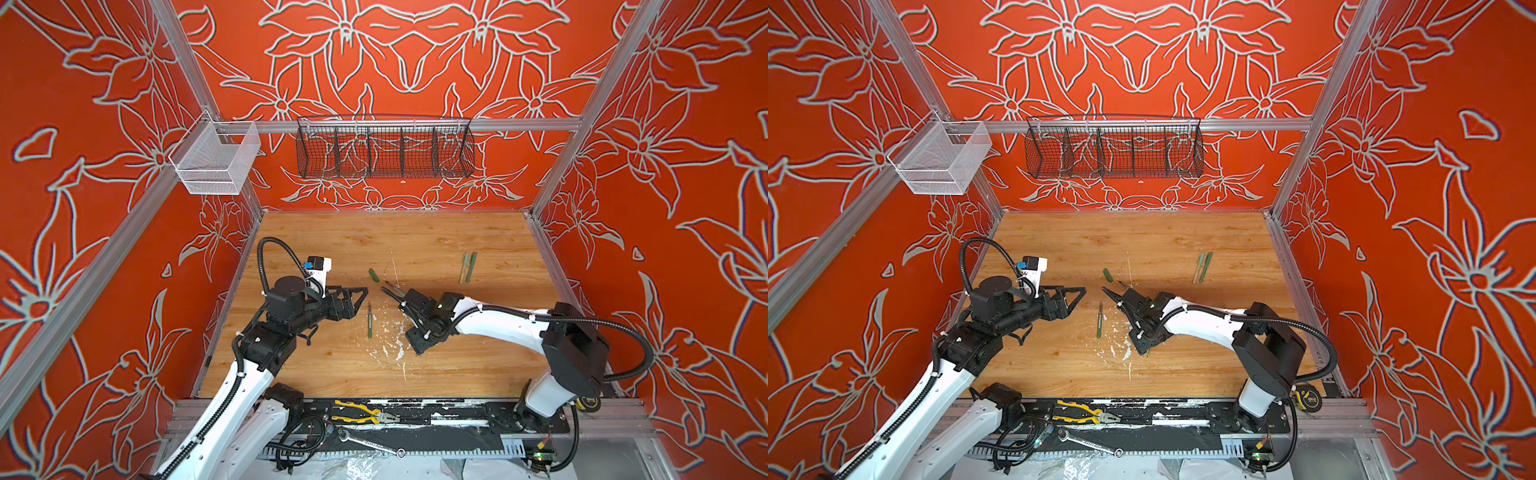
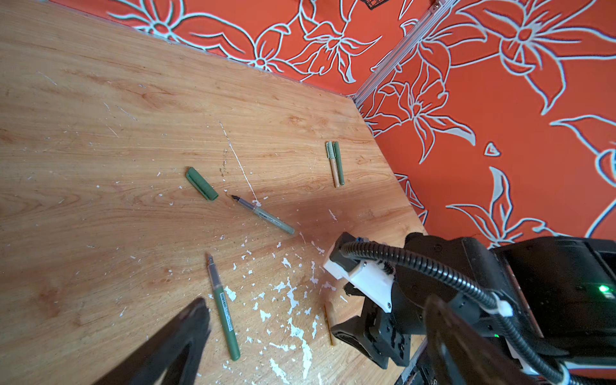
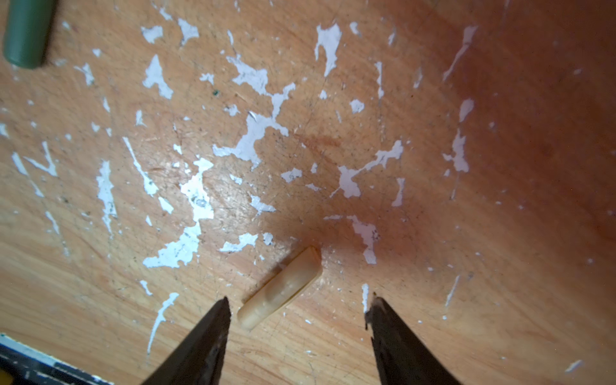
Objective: Insert pens into pen caps
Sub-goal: Rotate the pen cap at the bottom-center of the table, then pick up a pen cap from the bottom-center of the table.
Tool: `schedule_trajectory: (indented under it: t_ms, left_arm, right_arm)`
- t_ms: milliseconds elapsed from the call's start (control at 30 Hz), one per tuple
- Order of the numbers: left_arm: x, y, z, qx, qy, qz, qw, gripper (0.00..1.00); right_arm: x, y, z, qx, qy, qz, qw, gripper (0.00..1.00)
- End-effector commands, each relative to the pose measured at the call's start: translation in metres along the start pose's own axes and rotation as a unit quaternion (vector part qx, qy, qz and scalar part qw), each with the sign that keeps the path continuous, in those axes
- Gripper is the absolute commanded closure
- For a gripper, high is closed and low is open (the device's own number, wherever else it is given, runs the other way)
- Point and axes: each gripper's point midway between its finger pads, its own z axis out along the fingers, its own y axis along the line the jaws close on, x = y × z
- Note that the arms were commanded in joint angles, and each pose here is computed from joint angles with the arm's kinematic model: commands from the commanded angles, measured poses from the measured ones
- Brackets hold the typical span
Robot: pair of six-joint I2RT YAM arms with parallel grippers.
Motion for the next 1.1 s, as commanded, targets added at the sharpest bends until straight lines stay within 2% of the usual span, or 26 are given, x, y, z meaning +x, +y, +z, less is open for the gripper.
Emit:
schedule_trajectory:
  t_ms: [0, 200, 433, 600, 833, 1067]
  left_arm:
    - [-0.007, -0.006, -0.003, 0.012, -0.014, 0.006, 1.0, 0.03]
    - [-0.013, -0.009, -0.01, 0.011, -0.029, 0.016, 0.999, 0.03]
    - [-0.013, -0.011, -0.012, 0.015, -0.035, 0.018, 0.999, 0.03]
    - [-0.014, -0.014, -0.014, 0.019, -0.037, 0.021, 0.999, 0.03]
    - [-0.015, -0.016, -0.014, 0.026, -0.036, 0.023, 0.999, 0.03]
    - [-0.015, -0.017, -0.016, 0.026, -0.038, 0.024, 0.999, 0.03]
  right_arm:
    - [0.01, 0.002, 0.008, 0.003, 0.013, 0.066, 0.998, 0.33]
    - [0.03, 0.014, 0.017, 0.02, 0.038, 0.062, 0.997, 0.39]
    - [0.047, 0.021, 0.032, 0.033, 0.063, 0.061, 0.996, 0.52]
    - [0.051, 0.01, 0.038, 0.064, 0.073, 0.066, 0.993, 0.53]
    - [0.051, 0.012, 0.044, 0.052, 0.071, 0.085, 0.992, 0.52]
    - [0.058, -0.002, 0.049, 0.075, 0.08, 0.09, 0.99, 0.65]
